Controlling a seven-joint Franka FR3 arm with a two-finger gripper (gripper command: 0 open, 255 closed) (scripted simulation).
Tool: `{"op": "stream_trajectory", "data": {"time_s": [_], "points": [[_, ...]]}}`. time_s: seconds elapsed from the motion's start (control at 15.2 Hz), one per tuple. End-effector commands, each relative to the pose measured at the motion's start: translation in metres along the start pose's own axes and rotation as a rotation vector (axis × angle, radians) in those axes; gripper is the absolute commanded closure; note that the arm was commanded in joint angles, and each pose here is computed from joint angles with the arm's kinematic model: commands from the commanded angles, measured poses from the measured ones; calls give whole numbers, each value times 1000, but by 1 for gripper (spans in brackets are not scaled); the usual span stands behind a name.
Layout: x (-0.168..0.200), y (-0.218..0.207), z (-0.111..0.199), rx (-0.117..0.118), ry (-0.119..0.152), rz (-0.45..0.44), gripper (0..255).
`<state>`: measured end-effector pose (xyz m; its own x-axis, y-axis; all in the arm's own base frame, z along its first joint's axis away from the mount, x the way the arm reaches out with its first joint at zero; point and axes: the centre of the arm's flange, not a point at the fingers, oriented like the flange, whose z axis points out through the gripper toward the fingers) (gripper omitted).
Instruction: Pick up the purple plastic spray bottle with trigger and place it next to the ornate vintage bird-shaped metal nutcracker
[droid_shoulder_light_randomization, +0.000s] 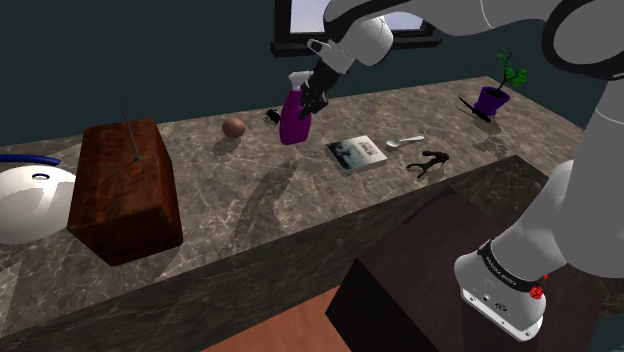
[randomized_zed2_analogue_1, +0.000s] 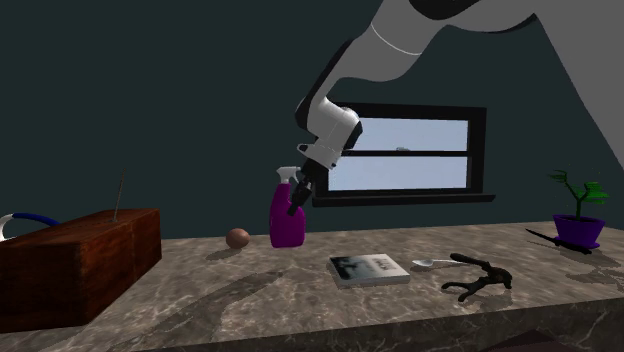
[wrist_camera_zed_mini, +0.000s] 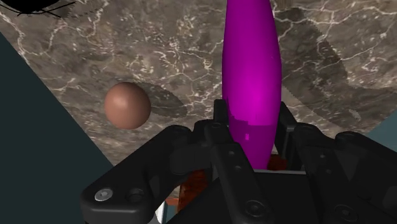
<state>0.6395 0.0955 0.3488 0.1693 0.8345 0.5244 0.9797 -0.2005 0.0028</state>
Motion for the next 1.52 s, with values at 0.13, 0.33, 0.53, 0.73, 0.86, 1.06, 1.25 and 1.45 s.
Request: {"op": "stream_trajectory", "data": {"time_s": [0.13,0.33,0.53,0.73,0.86,1.06,1.25,1.45], "points": [[11,1,-18,0,0,0,255],[19,1,-31,0,0,0,255],[27,1,-45,0,0,0,255],[36,1,-58,0,0,0,255],[41,1,-67,0,0,0,255],[50,1,-81,0,0,0,255],[58,1,-94,0,0,0,255],[66,1,-108,0,0,0,255]]}}
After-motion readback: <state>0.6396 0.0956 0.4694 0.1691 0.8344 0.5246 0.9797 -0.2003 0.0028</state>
